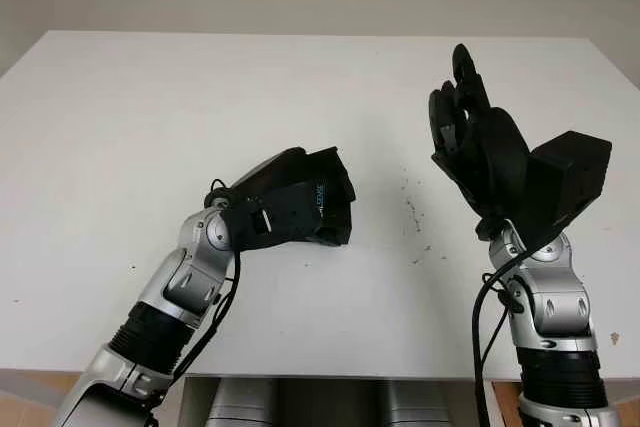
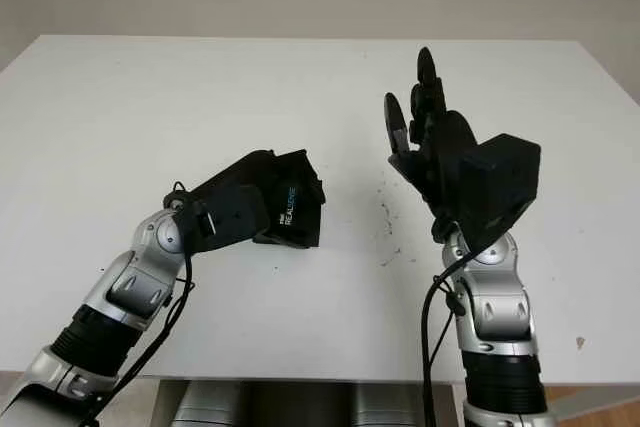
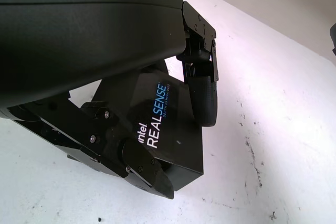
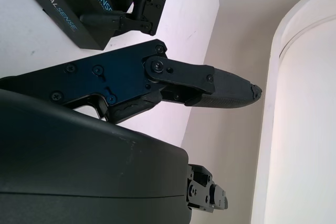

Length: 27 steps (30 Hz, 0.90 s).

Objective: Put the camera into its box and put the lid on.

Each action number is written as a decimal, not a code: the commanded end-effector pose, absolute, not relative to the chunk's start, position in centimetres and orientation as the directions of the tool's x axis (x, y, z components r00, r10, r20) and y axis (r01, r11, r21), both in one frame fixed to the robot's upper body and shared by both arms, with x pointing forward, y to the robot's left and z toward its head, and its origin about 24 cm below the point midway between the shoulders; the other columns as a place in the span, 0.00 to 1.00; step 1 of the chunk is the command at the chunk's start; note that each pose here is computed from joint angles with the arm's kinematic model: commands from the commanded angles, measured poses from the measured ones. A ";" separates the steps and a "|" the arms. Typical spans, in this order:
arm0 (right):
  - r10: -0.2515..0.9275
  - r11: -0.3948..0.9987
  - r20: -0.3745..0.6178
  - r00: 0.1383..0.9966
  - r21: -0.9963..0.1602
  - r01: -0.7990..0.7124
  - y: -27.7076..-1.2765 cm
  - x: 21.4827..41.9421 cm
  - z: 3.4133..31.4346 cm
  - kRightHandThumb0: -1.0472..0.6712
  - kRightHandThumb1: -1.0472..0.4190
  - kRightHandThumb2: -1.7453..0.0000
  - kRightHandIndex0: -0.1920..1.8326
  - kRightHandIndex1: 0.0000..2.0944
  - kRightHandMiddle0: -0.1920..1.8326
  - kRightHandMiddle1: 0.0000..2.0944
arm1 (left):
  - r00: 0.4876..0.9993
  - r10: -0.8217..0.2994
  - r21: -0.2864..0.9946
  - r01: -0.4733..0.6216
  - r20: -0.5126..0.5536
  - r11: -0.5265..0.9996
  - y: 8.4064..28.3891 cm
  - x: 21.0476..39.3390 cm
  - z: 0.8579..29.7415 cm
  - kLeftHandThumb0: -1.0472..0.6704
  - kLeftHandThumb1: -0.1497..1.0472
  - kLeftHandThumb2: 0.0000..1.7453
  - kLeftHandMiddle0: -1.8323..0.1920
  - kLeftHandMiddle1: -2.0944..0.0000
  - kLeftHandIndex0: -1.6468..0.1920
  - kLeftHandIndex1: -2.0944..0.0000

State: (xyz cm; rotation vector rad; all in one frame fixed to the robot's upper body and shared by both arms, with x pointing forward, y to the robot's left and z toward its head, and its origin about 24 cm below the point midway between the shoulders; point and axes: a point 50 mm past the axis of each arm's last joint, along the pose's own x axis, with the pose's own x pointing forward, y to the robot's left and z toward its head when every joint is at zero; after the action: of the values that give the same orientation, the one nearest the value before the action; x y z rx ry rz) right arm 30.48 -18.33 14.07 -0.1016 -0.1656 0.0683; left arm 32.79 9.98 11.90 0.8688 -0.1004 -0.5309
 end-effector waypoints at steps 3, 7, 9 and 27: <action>0.073 0.994 0.176 0.982 -0.099 -0.056 -18.4 30.3 14.5 0.16 0.00 0.67 0.01 0.03 0.01 0.03 | 0.864 -0.488 0.749 0.405 -0.126 0.524 10.1 32.8 12.2 0.60 0.94 0.03 0.70 0.30 0.74 0.30; 0.081 0.993 0.176 0.981 -0.102 -0.064 -18.4 30.3 14.5 0.17 0.00 0.67 0.00 0.02 0.01 0.03 | 0.866 -0.481 0.734 0.414 -0.135 0.539 10.3 32.6 11.9 0.59 0.94 0.03 0.71 0.29 0.75 0.30; 0.080 0.993 0.179 0.981 -0.099 -0.063 -18.4 30.3 14.5 0.17 0.00 0.67 0.00 0.02 0.01 0.03 | 0.871 -0.469 0.733 0.412 -0.143 0.542 10.4 32.4 11.7 0.58 0.94 0.03 0.71 0.29 0.76 0.30; 0.079 0.993 0.179 0.981 -0.106 -0.061 -18.5 30.3 14.4 0.17 0.00 0.67 0.01 0.03 0.01 0.03 | 0.790 -0.545 0.704 0.555 -0.281 0.442 11.9 31.7 11.8 0.22 0.85 0.03 1.00 1.00 1.00 1.00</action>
State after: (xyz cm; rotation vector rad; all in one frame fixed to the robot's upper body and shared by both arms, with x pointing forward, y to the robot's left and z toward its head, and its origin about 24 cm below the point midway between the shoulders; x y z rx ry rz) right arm 30.41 -18.37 13.91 -0.0992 -0.1555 0.0749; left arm 31.77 11.33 12.30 0.8879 -0.0117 -0.6862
